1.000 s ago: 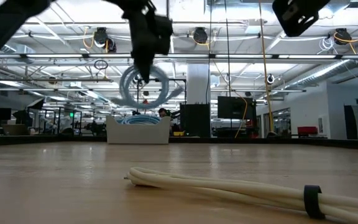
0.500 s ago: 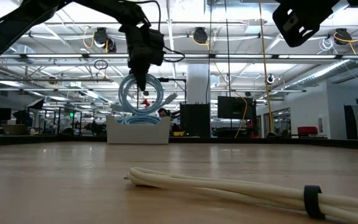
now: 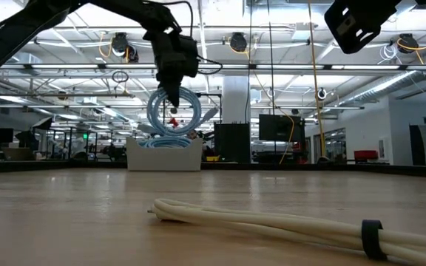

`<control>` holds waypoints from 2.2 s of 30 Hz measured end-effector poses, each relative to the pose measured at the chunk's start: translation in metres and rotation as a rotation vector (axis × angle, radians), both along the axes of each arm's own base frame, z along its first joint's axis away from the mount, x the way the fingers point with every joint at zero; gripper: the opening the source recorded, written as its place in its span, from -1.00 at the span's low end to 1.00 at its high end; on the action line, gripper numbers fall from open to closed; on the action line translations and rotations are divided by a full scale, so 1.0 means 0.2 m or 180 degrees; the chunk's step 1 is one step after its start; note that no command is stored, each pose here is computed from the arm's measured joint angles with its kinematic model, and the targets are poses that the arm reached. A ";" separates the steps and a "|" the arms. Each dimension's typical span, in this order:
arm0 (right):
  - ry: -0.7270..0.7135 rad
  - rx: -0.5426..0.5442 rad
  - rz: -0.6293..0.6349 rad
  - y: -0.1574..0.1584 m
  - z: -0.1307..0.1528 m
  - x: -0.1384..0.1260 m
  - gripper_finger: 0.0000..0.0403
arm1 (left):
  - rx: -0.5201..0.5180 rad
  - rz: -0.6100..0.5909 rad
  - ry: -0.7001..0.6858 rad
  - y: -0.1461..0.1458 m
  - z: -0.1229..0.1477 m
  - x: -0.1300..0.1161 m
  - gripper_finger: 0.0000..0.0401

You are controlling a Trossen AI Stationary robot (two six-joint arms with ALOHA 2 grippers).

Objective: Pick & Place USB Port
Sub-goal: Put the blue HDMI cable into the gray bin, then put the white USB cable into the blue bin

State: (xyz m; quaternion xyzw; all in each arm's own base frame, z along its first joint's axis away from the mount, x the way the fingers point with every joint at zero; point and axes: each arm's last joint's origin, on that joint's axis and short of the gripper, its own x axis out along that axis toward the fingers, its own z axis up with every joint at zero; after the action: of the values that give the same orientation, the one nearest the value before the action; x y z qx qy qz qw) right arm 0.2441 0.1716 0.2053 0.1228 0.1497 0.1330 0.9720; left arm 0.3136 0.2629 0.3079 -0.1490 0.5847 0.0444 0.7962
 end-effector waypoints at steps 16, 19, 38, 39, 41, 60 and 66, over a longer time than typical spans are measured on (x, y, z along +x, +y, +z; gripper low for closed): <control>0.0046 0.0062 -0.0011 0.00 0.00 0.00 -0.15 | -0.0226 0.0141 0.0728 0.09 -0.30 0.05 -0.87; 0.0048 0.0063 -0.0009 0.00 0.00 0.00 -0.15 | -0.0055 0.0259 0.0751 0.11 -0.30 0.05 -0.87; 0.0058 0.0098 0.0003 0.01 0.00 -0.01 -0.15 | 0.0440 0.0585 0.1182 0.10 -0.26 0.04 -0.05; 0.0057 0.0098 0.0003 0.01 0.00 -0.01 -0.15 | 0.0498 0.0589 0.1164 0.09 -0.23 0.03 -0.01; 0.0056 0.0093 0.0005 0.01 0.00 -0.01 -0.15 | 0.0607 0.0610 0.1052 0.07 -0.16 0.02 0.08; 0.0413 0.0082 -0.0424 -0.02 -0.06 -0.02 -0.15 | 0.0565 -0.0295 -0.1093 -0.85 0.71 -0.16 0.33; 0.0622 0.0313 -0.0503 0.02 -0.17 0.00 -0.15 | 0.0928 -0.0984 -0.1081 -1.49 0.66 -0.04 0.18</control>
State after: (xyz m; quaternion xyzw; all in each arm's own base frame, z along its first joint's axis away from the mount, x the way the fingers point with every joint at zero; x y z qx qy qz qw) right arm 0.2446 0.1766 0.1721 0.1940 0.2269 0.0506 0.9530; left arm 0.3065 -0.0350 0.4398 0.0529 0.4461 -0.0196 0.8932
